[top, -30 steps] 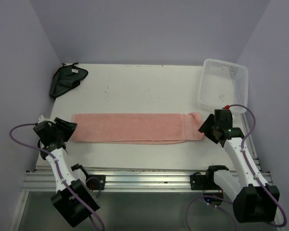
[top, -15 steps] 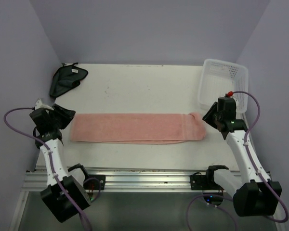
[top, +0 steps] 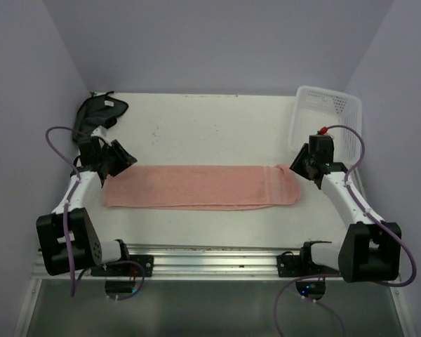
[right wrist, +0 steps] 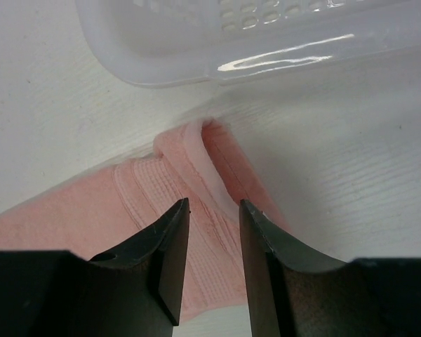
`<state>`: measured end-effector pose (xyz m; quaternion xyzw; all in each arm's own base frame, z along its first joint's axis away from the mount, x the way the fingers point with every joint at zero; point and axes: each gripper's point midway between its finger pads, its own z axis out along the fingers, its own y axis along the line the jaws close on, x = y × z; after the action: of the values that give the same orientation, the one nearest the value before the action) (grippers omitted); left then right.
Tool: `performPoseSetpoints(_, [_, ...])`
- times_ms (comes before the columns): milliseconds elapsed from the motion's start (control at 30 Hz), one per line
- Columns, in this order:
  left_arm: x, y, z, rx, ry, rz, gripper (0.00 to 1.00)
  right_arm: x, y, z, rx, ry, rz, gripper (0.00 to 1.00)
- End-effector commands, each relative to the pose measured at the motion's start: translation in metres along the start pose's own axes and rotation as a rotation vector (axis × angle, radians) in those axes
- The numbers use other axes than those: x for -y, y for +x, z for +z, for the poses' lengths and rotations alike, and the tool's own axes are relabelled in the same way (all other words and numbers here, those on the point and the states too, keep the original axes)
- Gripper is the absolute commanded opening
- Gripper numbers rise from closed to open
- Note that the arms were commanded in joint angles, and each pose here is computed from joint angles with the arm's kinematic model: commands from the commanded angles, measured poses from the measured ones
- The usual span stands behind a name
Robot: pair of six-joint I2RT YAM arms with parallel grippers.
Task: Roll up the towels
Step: Fold the towel
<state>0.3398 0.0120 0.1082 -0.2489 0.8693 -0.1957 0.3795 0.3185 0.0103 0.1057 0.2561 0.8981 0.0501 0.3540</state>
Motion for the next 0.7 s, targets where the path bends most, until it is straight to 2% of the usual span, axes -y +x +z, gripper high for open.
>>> performPoseSetpoints(0, [0.015,-0.013,0.015,0.033,-0.008,0.110,0.49,-0.023,-0.032,0.005,0.098,-0.084,-0.007,0.39])
performPoseSetpoints(167, [0.005,0.016,0.039,-0.060,-0.044,0.031,0.47,-0.028,-0.029,0.017,0.092,-0.110,-0.012,0.40])
performPoseSetpoints(367, [-0.007,0.014,0.039,0.005,-0.101,0.015,0.44,-0.027,-0.028,0.028,0.118,-0.118,-0.020,0.40])
performPoseSetpoints(667, [-0.021,0.031,0.045,-0.011,-0.161,-0.023,0.38,-0.028,-0.019,0.039,0.125,-0.101,-0.065,0.40])
